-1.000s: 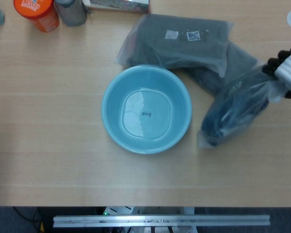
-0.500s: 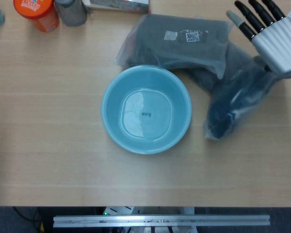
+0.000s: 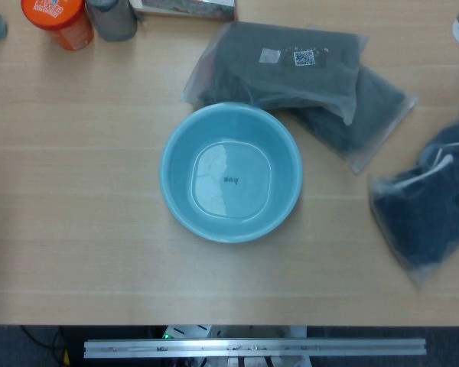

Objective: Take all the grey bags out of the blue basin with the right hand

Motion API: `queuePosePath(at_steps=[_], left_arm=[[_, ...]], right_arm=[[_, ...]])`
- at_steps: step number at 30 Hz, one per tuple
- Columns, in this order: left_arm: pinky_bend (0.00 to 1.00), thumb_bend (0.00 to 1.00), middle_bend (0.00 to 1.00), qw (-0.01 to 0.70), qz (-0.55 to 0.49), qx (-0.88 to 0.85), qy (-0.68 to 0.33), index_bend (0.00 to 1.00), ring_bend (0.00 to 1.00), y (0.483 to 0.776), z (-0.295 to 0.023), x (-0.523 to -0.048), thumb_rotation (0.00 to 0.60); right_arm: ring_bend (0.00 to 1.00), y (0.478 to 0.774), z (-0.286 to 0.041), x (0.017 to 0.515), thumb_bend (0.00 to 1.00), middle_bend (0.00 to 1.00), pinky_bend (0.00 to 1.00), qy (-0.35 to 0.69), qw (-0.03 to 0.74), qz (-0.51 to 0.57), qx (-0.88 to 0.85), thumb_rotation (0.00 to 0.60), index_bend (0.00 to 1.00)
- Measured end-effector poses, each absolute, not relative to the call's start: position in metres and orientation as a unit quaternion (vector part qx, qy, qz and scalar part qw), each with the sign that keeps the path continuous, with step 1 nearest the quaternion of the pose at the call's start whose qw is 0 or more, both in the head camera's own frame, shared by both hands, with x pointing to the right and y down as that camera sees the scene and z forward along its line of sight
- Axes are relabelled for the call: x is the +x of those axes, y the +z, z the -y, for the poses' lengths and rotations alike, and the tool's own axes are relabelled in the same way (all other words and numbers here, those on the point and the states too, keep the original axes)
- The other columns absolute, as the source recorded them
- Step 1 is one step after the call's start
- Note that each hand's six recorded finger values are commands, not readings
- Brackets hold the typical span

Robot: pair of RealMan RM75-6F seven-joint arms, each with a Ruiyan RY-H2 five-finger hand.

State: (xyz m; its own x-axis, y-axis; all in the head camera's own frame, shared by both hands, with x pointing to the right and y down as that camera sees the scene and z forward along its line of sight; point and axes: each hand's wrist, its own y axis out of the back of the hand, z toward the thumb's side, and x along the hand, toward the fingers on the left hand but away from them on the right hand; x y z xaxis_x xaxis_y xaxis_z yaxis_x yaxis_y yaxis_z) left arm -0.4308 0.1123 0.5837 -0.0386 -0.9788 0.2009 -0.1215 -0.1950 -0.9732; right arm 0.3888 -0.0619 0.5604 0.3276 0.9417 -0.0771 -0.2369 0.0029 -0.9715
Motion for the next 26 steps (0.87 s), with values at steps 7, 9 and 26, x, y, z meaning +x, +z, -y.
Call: queuePosePath(at_steps=[7,9,26], left_arm=[[0.24,0.23,0.28,0.414,-0.490,-0.567,-0.517,0.30,0.24,0.580,-0.108,-0.425,0.600],[0.24,0.23,0.28,0.416,-0.490,-0.569,-0.513,0.30,0.24,0.580,-0.107,-0.422,0.600],[0.24,0.23,0.28,0.418,-0.478,-0.578,-0.512,0.30,0.24,0.583,-0.106,-0.415,0.600]], right_arm=[[0.34,0.556,0.025,0.432,0.16,0.42,0.41,0.496,0.602,0.355,-0.515,0.600,0.45],[0.36,0.555,0.018,0.440,0.16,0.43,0.41,0.505,0.596,0.355,-0.514,0.600,0.47],[0.46,0.541,-0.021,0.474,0.16,0.50,0.46,0.546,0.572,0.375,-0.483,0.600,0.57]])
